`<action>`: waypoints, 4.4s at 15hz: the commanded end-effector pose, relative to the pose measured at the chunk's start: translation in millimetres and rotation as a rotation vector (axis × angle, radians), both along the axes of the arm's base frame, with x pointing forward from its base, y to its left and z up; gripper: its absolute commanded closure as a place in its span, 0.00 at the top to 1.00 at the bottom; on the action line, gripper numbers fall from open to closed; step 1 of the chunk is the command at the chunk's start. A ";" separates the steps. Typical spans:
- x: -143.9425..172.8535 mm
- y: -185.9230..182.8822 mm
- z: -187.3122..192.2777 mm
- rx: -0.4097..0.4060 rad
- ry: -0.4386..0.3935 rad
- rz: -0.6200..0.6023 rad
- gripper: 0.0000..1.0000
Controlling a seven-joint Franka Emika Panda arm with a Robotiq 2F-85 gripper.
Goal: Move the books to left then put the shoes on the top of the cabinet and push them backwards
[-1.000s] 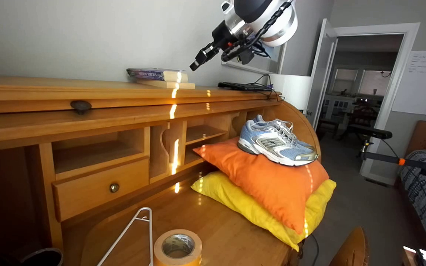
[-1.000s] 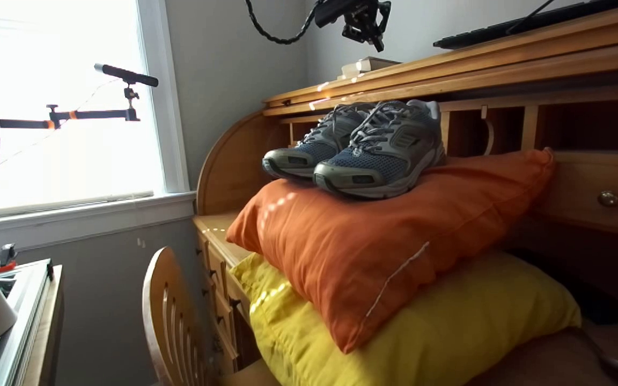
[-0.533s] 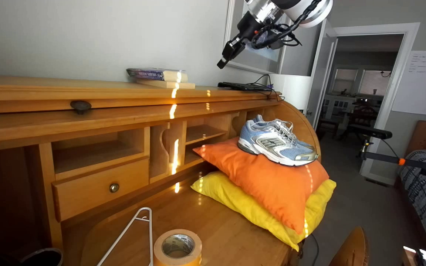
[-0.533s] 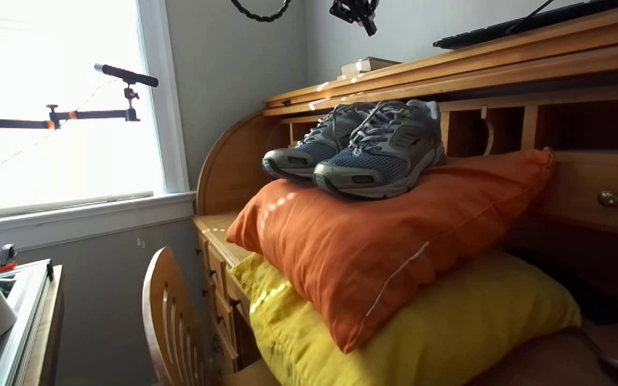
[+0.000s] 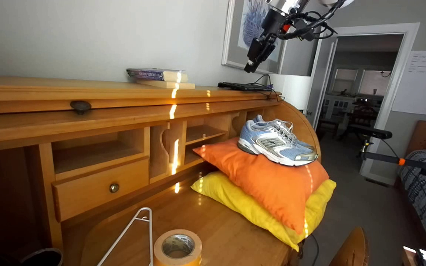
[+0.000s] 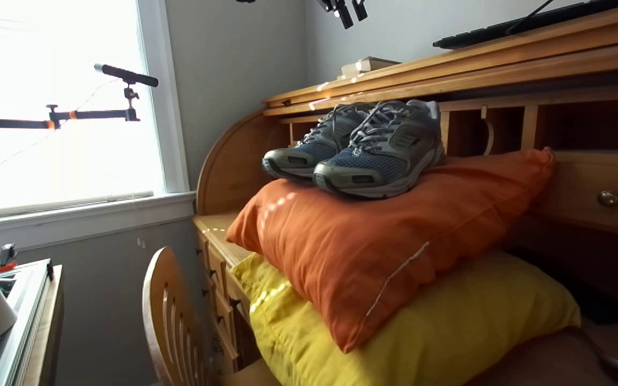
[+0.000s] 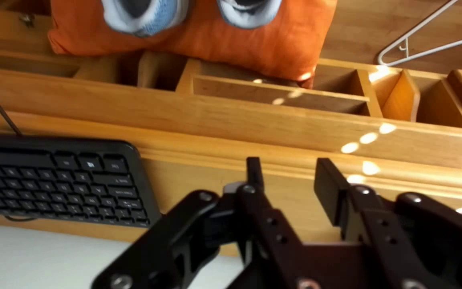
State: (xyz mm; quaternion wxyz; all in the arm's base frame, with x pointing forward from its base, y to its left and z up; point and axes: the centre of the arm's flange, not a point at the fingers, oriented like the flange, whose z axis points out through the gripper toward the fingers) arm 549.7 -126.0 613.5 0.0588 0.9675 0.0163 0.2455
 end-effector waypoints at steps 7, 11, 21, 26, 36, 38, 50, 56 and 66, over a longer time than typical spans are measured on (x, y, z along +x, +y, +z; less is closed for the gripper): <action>-40.3 -36.3 -12.0 0.050 0.184 -0.241 1.00; -48.6 -61.1 -27.4 0.074 0.242 -0.255 1.00; -45.4 -102.2 -87.6 0.109 0.311 -0.081 1.00; -39.6 -109.0 -110.6 0.124 0.340 0.012 1.00; -20.4 -106.5 -149.3 0.048 0.372 0.150 1.00; -16.6 -106.2 -156.9 0.036 0.375 0.165 1.00; 3.7 -95.3 -165.0 -0.028 0.296 0.195 1.00; -1.6 -111.1 -160.7 -0.057 0.279 0.157 1.00; -5.0 -114.9 -169.9 0.007 0.263 0.092 1.00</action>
